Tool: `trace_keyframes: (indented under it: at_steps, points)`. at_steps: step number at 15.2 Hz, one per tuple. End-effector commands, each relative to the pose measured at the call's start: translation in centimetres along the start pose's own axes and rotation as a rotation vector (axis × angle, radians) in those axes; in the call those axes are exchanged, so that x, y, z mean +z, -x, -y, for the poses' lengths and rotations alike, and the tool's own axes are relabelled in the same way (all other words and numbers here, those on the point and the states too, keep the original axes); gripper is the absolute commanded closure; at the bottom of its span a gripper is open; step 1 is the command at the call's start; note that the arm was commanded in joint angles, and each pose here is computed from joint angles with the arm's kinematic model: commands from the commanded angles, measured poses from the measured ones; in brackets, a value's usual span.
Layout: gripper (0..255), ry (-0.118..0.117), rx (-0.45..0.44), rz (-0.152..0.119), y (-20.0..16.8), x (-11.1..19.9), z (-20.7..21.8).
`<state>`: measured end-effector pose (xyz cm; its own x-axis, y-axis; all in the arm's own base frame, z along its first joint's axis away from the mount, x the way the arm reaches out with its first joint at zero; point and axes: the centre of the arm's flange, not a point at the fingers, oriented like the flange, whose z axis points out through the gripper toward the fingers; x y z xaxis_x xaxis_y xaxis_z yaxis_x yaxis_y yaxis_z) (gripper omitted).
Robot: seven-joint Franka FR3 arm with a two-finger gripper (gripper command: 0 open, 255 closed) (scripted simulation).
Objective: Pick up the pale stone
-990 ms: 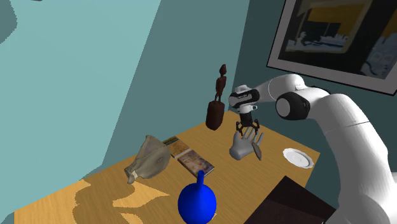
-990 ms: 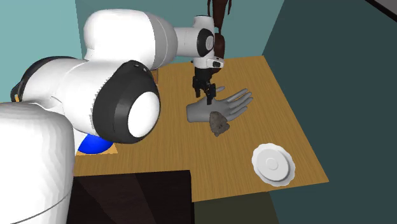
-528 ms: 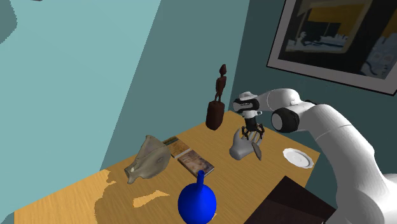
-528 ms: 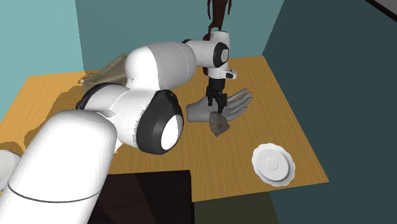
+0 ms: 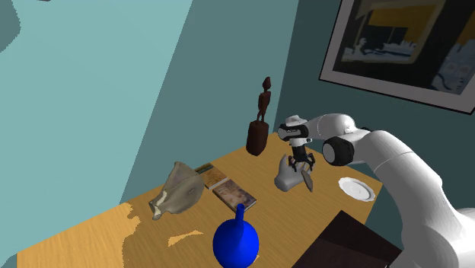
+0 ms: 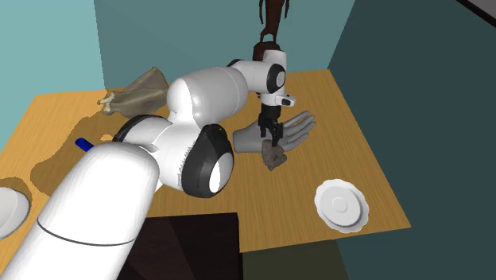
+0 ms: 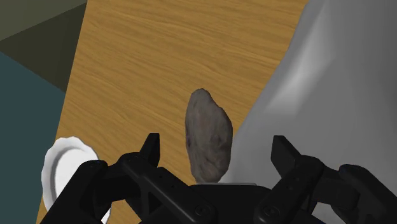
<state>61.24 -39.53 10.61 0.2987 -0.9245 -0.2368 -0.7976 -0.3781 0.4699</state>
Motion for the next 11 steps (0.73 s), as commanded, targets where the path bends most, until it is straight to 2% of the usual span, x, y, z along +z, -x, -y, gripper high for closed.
trace_keyframes:
  at_steps: [1, 11]
  points:
    - [255, 0.000, 0.000, 0.000, -0.05, 0.08, 0.00]
    - [255, 0.000, 0.000, 0.000, 0.09, -0.40, -0.24]
